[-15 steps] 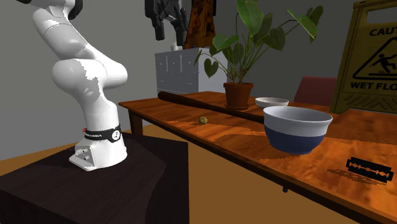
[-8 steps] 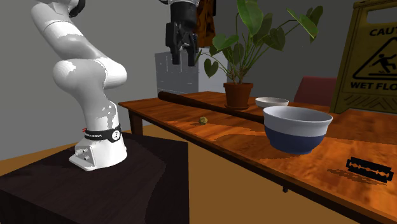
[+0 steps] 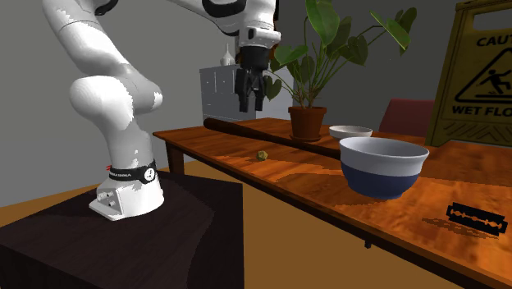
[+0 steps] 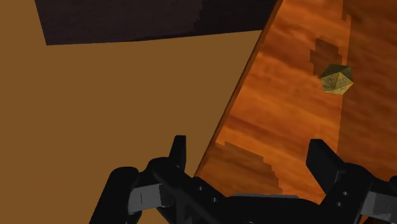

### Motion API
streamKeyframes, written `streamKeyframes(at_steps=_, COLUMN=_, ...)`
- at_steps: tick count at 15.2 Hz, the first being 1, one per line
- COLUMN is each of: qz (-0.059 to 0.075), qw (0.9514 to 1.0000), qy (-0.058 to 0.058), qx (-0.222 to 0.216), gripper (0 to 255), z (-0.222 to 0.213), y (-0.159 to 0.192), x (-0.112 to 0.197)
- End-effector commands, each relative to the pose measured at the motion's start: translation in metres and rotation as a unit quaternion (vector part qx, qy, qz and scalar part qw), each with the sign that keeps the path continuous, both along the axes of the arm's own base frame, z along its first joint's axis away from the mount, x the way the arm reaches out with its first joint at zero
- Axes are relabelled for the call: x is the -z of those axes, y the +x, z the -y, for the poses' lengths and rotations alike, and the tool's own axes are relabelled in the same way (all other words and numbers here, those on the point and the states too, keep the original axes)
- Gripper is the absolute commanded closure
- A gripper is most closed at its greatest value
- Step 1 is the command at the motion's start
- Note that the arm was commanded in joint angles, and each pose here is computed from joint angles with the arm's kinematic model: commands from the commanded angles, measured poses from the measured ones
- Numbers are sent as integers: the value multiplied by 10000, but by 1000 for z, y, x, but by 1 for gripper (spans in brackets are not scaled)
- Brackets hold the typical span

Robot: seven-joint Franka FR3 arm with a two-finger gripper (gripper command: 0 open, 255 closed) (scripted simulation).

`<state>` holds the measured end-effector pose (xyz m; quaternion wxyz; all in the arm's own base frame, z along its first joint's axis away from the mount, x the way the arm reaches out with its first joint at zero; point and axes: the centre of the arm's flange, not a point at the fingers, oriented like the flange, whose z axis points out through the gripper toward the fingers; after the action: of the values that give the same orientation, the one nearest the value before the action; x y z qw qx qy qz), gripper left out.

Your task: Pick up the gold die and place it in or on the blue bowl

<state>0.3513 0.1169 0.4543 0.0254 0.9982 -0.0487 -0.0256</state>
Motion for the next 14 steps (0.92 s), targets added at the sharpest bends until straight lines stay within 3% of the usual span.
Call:
streamKeyframes(at_steps=1, qz=-86, qw=10000, qy=-5, qx=4, gripper=0, z=-22, y=3, x=21)
streamKeyframes(at_steps=14, qz=-615, qw=9981, qy=-55, qx=11, gripper=0, z=-139, y=18, x=133)
